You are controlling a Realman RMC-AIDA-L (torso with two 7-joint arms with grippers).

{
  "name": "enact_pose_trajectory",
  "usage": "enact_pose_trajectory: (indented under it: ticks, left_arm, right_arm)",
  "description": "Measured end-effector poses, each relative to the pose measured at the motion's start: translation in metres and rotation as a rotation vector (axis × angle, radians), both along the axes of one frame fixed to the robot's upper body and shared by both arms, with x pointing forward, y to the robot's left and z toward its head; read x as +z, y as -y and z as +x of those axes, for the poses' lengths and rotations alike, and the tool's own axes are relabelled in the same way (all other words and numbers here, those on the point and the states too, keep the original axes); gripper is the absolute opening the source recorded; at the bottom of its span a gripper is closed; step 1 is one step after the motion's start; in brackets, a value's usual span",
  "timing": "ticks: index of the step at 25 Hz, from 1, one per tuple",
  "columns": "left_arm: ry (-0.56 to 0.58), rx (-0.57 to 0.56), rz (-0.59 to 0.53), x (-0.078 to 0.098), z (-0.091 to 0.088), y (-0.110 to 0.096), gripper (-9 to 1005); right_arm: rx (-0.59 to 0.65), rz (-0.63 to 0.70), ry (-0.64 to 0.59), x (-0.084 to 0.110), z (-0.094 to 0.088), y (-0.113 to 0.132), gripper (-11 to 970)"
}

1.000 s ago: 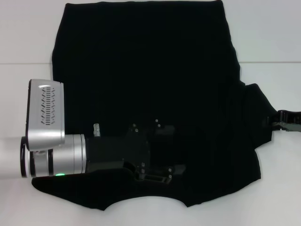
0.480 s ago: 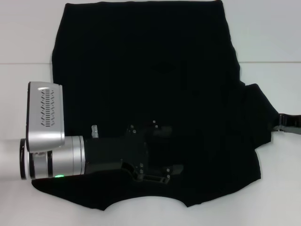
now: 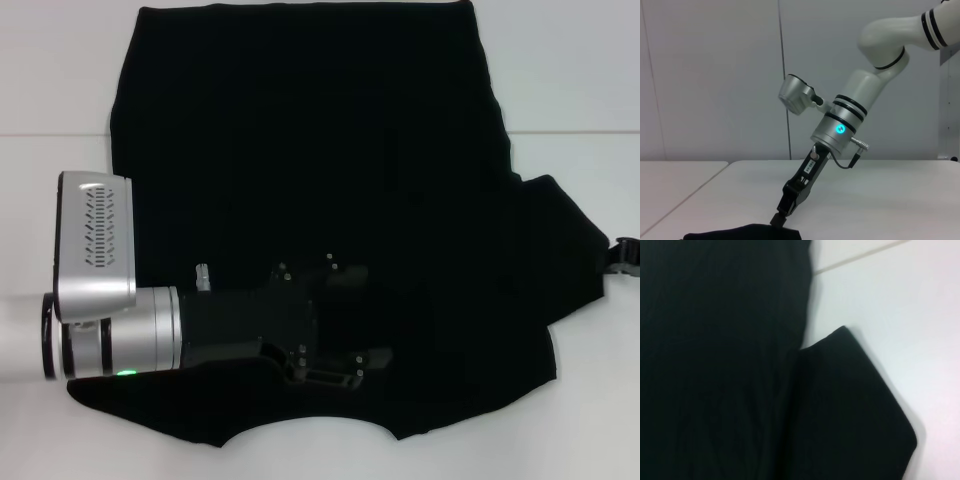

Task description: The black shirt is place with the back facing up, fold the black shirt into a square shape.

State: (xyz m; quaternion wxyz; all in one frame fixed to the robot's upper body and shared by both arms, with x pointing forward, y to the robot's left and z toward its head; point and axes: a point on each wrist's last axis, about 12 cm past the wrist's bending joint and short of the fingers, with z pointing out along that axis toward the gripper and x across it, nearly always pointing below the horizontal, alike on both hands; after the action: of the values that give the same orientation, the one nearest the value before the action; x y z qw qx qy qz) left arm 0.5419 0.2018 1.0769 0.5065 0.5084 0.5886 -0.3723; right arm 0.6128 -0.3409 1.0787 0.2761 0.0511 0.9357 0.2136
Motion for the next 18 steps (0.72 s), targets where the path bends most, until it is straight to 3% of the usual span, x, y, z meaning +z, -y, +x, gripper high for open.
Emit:
enact_pose_trajectory:
  ticks: [8, 18]
  left_arm:
    - [-0.022, 0.001, -0.006, 0.000, 0.000, 0.000, 919]
    - [-0.024, 0.001, -0.006, 0.000, 0.000, 0.000, 919]
  right_arm:
    - [-0.066, 0.001, 0.045, 0.006, -0.006, 0.024, -1]
    - [-0.102, -0.010, 0.081, 0.009, -0.005, 0.034, -2]
